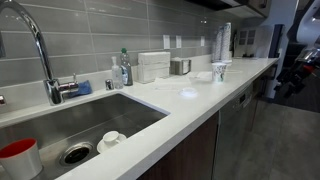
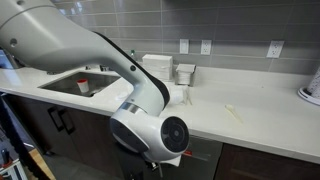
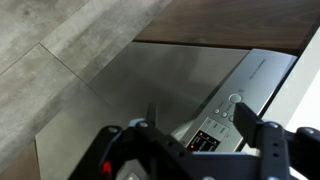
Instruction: Push a button on the dishwasher
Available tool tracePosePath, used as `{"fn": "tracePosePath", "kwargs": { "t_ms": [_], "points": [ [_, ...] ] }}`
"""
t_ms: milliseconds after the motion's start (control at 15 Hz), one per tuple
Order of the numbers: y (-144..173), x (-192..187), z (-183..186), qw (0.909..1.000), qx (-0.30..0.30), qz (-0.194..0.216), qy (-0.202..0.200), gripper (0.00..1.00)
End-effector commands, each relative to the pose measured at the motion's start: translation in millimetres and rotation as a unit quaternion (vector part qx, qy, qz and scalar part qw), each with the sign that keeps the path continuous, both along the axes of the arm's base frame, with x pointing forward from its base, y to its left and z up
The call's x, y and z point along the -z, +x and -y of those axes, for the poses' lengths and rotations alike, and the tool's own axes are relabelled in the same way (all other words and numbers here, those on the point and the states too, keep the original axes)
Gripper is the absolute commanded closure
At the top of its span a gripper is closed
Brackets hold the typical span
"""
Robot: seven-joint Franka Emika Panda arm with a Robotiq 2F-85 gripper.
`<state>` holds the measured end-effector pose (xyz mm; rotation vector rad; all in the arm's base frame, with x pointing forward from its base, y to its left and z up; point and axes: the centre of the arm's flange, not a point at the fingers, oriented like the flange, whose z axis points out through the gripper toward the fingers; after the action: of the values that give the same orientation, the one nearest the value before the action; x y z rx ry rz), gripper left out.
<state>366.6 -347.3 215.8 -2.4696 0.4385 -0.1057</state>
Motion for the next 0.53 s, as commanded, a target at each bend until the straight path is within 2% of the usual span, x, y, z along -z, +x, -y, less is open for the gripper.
{"fn": "tracePosePath", "kwargs": {
  "t_ms": [0, 333, 467],
  "points": [
    [17, 30, 34, 0.9992, 0.013, 0.006, 0.037, 0.51],
    [44, 59, 55, 0.9951, 0.045, 0.024, 0.084, 0.89],
    [54, 71, 58, 0.9926, 0.062, 0.031, 0.1, 0.96]
  ]
}}
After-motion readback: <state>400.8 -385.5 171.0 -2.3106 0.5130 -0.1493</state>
